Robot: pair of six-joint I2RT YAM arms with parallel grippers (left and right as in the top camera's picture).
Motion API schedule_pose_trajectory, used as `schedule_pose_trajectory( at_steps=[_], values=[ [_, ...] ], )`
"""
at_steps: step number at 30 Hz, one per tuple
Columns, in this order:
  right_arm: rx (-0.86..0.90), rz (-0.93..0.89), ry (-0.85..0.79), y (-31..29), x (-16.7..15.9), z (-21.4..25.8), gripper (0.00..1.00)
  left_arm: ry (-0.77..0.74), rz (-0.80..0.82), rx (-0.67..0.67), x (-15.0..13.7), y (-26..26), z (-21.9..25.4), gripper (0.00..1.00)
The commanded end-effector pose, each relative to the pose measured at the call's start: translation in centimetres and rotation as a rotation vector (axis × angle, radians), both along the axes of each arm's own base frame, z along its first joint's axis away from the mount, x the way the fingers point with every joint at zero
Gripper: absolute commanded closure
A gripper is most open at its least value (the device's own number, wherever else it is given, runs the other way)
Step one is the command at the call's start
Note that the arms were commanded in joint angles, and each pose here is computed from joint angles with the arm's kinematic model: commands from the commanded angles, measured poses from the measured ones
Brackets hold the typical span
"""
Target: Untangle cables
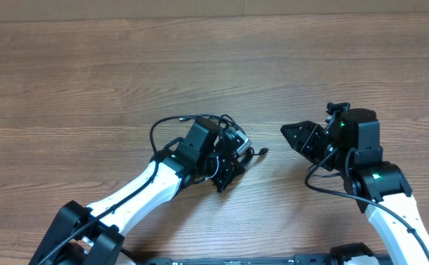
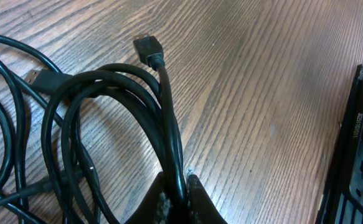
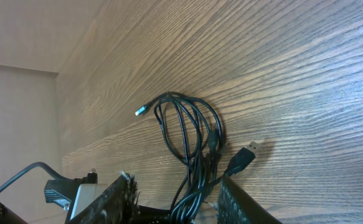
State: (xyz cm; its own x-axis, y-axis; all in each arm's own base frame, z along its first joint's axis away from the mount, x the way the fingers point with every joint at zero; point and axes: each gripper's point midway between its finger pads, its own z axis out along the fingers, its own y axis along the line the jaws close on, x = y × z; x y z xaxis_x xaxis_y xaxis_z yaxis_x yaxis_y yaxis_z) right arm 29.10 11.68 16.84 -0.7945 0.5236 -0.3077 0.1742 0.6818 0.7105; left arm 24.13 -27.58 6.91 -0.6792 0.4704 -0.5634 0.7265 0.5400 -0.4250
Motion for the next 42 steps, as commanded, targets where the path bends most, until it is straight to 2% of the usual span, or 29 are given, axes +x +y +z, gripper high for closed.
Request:
schedule_pose_trajectory(
  at_steps=[1,4,6,9,11,19,25,31,42],
  values=[
    [0.000,-0.010,-0.026,-0.1,0.4,0.9,0.59,-0.038,0.002,-0.006,0.5,-0.2,0.4,0.96],
    [0.000,-0.010,-0.026,-0.1,0.4,0.9,0.59,-0.068,-0.012,-0.052,1.0,-0.9,1.3,0.96],
    [0.000,-0.010,-0.026,-0.1,0.4,0.9,0.59,-0.162,-0.101,-0.253,1.6,-3.5,5.3,0.96],
    [0.003,-0.005,-0.025,0.0,0.4,0.9,0.59,-0.257,-0.103,-0.407,3.1,-4.9,9.3,0.96],
    [0.007,-0.001,-0.025,0.1,0.3,1.0,0.59,-0.284,-0.080,-0.454,3.8,-5.1,10.7,0.96],
    [0.053,0.055,-0.055,1.1,0.3,1.9,0.59,-0.273,-0.070,-0.472,4.0,-5.1,11.1,0.96],
    [0.070,0.107,-0.095,1.8,0.3,2.6,0.59,-0.267,-0.160,-0.537,2.5,-5.6,12.3,0.96],
    [0.070,0.107,-0.092,1.8,0.2,2.5,0.60,-0.313,-0.216,-0.601,2.0,-6.0,14.0,0.96],
    [0.068,0.105,-0.090,1.8,0.2,2.5,0.60,-0.483,-0.143,-0.743,3.9,-6.1,19.3,0.96]
  ],
)
